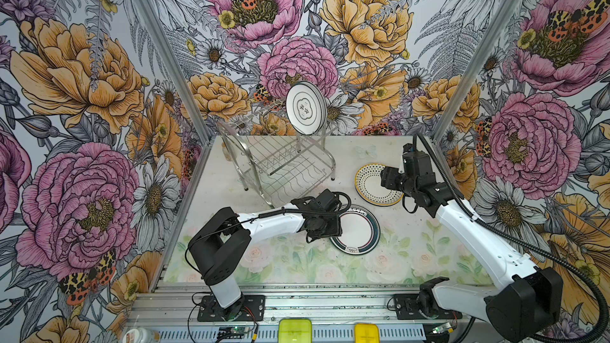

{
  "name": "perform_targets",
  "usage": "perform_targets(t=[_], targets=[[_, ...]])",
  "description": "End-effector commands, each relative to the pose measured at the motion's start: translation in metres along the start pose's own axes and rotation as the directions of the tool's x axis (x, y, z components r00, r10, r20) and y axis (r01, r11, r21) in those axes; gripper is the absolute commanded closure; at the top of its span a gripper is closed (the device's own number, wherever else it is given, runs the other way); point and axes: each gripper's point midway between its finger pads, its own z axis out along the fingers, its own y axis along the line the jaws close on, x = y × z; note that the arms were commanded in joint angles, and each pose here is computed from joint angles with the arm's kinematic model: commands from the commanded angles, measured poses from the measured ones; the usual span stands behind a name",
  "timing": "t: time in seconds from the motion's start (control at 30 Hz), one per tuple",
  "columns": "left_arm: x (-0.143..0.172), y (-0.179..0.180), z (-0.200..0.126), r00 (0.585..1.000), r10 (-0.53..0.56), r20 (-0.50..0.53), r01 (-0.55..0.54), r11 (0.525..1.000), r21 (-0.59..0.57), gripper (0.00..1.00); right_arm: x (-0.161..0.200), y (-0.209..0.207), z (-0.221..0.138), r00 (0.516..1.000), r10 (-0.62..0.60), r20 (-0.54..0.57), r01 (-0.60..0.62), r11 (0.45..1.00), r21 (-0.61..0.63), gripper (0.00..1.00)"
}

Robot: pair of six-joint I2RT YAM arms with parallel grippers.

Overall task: Unload the plates from the dish rack
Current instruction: Place the plate among the plates, then pick up the plate from the dish rack.

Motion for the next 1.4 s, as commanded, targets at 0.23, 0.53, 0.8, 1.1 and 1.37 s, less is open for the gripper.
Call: perform_targets(t=[0.23, 0.53, 0.8, 1.1, 1.37], targets=[[-0.021, 0.037, -0.061, 0.986, -0.009, 0.169, 0.010, 1.000, -0.007, 0.27, -0.075, 0.073, -0.030, 0.986, -0.095, 0.135, 0.119, 0.974, -0.190, 0.04], [-0.033, 0.082, -0.116, 0.954, -0.080, 0.290, 0.073, 0.997, 0.034, 0.06, -0.139, 0.170, -0.053, 0.957, -0.145, 0.252, 0.230, 0.909, -0.349, 0.00], [-0.032, 0.103, -0.131, 0.939, -0.130, 0.319, 0.118, 0.991, 0.056, 0.01, -0.166, 0.250, -0.067, 0.938, -0.139, 0.317, 0.291, 0.815, -0.501, 0.01], [-0.029, 0.118, -0.146, 0.922, -0.174, 0.346, 0.152, 0.984, 0.090, 0.01, -0.173, 0.290, -0.065, 0.948, -0.089, 0.304, 0.261, 0.765, -0.589, 0.01], [-0.028, 0.122, -0.157, 0.911, -0.180, 0.370, 0.150, 0.983, 0.110, 0.01, -0.168, 0.301, -0.049, 0.950, -0.106, 0.295, 0.268, 0.760, -0.592, 0.03]])
